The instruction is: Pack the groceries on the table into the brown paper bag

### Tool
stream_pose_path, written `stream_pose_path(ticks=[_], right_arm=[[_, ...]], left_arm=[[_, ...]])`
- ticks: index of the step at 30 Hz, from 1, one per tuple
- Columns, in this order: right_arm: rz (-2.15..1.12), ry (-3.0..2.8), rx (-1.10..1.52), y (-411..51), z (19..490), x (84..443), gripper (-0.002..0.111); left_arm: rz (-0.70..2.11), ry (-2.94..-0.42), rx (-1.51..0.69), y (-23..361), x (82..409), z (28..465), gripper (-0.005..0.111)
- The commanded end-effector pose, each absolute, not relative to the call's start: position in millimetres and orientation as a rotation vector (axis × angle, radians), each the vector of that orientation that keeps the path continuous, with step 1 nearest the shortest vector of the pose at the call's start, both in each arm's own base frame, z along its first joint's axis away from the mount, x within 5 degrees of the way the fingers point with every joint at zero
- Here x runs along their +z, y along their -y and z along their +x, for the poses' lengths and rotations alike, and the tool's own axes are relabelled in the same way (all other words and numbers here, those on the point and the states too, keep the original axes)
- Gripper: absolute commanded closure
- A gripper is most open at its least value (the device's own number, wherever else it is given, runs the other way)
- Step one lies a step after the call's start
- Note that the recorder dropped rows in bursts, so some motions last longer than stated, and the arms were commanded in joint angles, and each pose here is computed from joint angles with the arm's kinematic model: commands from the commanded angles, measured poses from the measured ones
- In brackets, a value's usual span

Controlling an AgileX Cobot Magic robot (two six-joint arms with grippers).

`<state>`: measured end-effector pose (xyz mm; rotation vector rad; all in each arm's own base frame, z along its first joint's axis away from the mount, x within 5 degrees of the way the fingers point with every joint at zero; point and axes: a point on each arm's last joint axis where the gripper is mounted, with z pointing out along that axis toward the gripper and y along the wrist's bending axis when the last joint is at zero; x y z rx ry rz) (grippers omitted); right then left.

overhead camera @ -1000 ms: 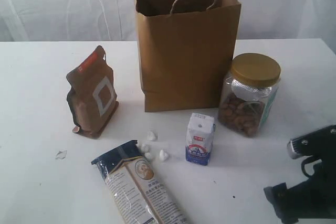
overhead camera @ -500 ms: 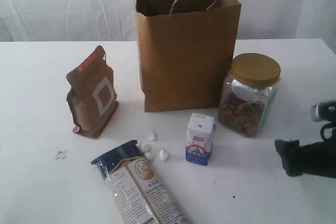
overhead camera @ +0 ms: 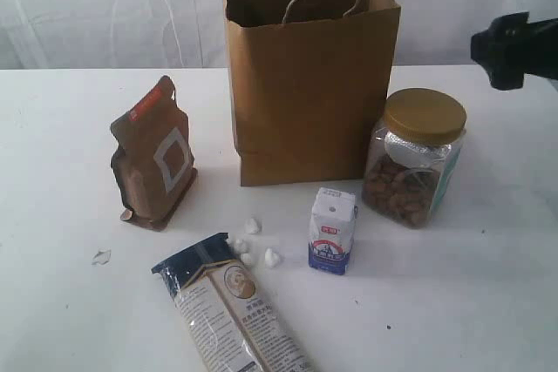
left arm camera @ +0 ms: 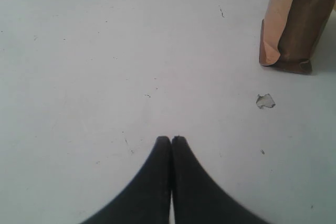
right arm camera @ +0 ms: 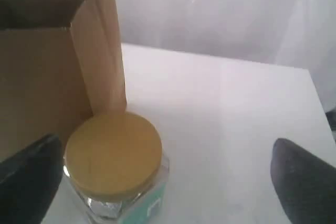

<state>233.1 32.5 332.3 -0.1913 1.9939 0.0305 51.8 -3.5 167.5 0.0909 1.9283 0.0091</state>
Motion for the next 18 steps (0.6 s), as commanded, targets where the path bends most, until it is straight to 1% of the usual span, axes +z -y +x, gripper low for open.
stream_pose_path(ticks=[1, 3, 5, 10, 18], right_arm=[[-0.424, -2.309, 0.03, -45, 272, 320, 0.003], [-0.51, -2.406, 0.12, -55, 289, 321, 0.003], [-0.531, -2.447, 0.178, -62, 307, 321, 0.003], [-0.521, -2.407, 0.174, -67, 343, 324, 0.003], [-0.538, -2.496, 0.187, -71, 366, 294, 0.003]], left_arm=[[0.087, -1.929, -0.001, 4, 167, 52, 0.107], [0.087, -1.929, -0.001, 4, 167, 52, 0.107], [0.087, -1.929, -0.001, 4, 167, 52, 0.107], [0.087, -1.929, -0.001, 4, 167, 52, 0.107], [0.087, -1.929, -0.001, 4, 167, 52, 0.107]])
